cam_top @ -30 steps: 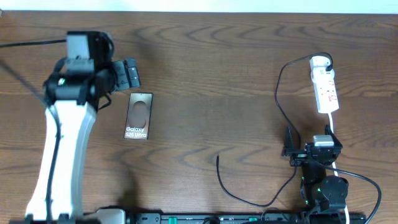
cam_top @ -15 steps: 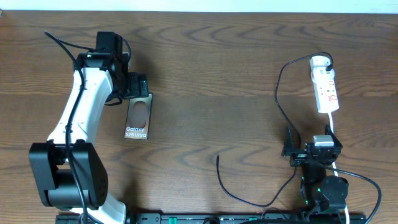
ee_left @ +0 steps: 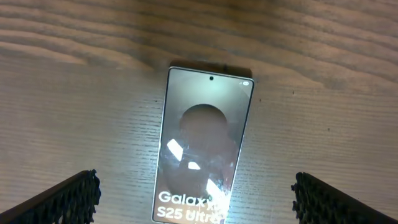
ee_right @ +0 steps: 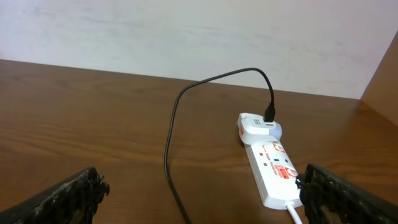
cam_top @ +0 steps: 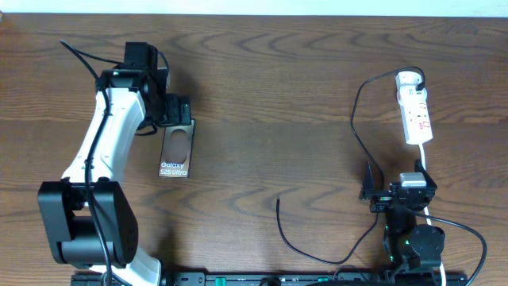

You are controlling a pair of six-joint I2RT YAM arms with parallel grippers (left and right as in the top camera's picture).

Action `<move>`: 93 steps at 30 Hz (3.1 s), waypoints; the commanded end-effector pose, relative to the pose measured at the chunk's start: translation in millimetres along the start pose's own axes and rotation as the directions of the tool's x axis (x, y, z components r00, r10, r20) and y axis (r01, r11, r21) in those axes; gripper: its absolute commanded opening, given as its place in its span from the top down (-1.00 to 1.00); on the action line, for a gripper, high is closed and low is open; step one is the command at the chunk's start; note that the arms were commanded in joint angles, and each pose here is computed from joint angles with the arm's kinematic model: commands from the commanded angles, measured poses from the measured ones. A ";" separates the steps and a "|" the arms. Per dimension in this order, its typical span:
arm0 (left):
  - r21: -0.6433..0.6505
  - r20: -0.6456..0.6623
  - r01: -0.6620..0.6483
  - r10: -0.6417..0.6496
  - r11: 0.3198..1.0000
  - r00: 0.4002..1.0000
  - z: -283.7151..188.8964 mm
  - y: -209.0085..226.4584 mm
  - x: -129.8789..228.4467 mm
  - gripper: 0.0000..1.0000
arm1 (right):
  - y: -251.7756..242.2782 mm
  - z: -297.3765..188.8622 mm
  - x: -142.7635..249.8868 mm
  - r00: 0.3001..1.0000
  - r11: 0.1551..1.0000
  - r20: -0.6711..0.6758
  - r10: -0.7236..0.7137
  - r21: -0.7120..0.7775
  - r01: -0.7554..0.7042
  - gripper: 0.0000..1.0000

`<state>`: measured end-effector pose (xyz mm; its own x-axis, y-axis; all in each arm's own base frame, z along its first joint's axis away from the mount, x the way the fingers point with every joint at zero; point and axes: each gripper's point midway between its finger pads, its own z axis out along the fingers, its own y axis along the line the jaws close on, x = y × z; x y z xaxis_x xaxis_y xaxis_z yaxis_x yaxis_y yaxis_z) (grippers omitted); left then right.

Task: Plug charger to phone and switch on socket
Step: 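Move the left gripper forward and lower it over the silver phone, then close the left gripper on the phone's long edges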

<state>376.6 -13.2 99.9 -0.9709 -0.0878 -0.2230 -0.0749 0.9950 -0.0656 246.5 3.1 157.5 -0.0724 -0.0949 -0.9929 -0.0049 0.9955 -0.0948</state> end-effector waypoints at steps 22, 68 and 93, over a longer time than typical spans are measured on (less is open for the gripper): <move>-0.053 -0.078 -0.084 0.080 0.995 0.994 55.1 1.7 38.6 -0.96 | 2.3 -0.3 0.3 1.000 1.000 0.001 -0.011 -0.010 0.011 -0.99; -0.024 -0.074 -0.078 0.076 0.997 0.994 87.2 1.1 62.7 -0.96 | 2.3 -0.3 0.3 1.000 1.000 0.001 -0.011 -0.010 0.011 -0.99; -0.026 -0.108 -0.078 0.075 0.997 0.991 94.5 2.9 73.2 -0.96 | 2.3 -0.3 0.3 1.000 1.000 0.001 -0.011 -0.010 0.011 -0.99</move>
<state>334.1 -21.5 2.1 -0.9877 -0.0128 -0.1561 -0.0090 0.9997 -0.0245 246.5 3.1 157.5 -0.0724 -0.0949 -0.9929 -0.0049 0.9955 -0.0948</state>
